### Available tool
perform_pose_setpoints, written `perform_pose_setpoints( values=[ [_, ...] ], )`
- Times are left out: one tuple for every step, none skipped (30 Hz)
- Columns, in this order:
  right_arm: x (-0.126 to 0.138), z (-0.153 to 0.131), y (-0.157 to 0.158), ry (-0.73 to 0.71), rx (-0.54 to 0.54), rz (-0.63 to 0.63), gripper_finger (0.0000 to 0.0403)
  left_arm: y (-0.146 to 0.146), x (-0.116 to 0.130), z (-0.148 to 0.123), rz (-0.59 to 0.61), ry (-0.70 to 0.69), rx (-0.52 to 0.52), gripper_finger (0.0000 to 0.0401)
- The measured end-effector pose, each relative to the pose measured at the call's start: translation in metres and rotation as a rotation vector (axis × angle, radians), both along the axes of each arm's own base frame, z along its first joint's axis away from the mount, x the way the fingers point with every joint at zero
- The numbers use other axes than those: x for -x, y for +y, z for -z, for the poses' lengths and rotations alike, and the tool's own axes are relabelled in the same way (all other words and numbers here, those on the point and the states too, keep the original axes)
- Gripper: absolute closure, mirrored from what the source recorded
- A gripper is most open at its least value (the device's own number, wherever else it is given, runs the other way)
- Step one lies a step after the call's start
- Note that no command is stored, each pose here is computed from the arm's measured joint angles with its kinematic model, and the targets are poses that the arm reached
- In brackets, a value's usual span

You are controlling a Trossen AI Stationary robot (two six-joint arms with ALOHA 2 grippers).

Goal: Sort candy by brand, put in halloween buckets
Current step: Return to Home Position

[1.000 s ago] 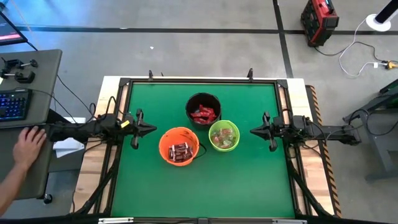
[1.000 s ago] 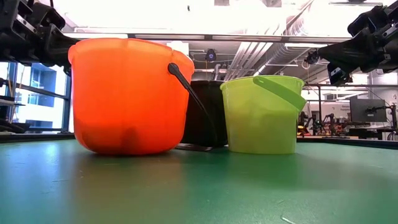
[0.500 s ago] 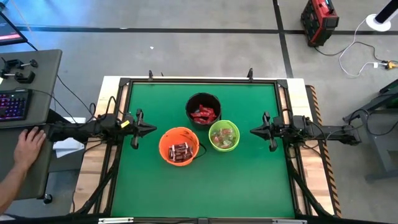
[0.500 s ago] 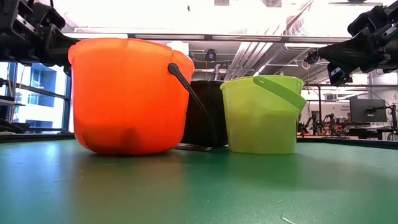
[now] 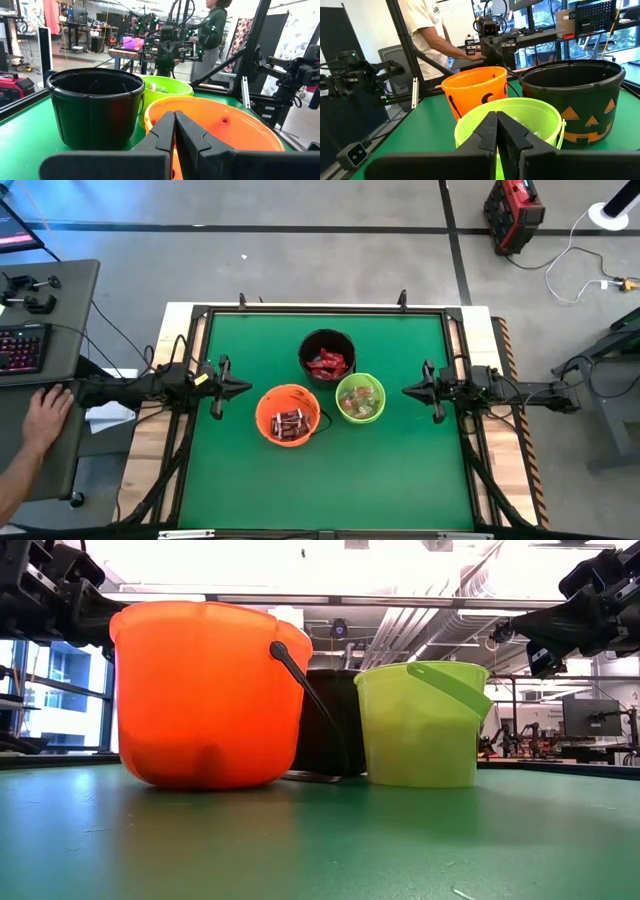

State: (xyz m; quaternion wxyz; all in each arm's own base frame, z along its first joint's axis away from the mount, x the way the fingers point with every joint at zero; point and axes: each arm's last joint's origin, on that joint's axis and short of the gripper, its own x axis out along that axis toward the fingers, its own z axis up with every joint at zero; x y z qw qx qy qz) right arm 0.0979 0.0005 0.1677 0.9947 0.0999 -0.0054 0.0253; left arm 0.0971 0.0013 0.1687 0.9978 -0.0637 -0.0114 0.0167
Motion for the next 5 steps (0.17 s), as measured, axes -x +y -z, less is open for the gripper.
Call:
perform_pose_setpoints(
  values=[
    [0.0000, 0.0000, 0.0000, 0.000, 0.000, 0.000, 0.0402, 0.0000, 0.0000, 0.0000, 0.000, 0.000, 0.000, 0.0398],
    [0.0000, 0.0000, 0.0000, 0.000, 0.000, 0.000, 0.0402, 0.0000, 0.0000, 0.0000, 0.000, 0.000, 0.000, 0.0398],
    [0.0000, 0.0000, 0.0000, 0.000, 0.000, 0.000, 0.0402, 0.0000, 0.0000, -0.0001, 0.000, -0.001, 0.000, 0.0398],
    [0.0000, 0.0000, 0.0000, 0.000, 0.000, 0.000, 0.0402, 0.0000, 0.0000, 0.0000, 0.000, -0.001, 0.000, 0.0398],
    [0.0000, 0.0000, 0.0000, 0.000, 0.000, 0.000, 0.0402, 0.0000, 0.0000, 0.0000, 0.000, 0.000, 0.000, 0.0398]
  ],
)
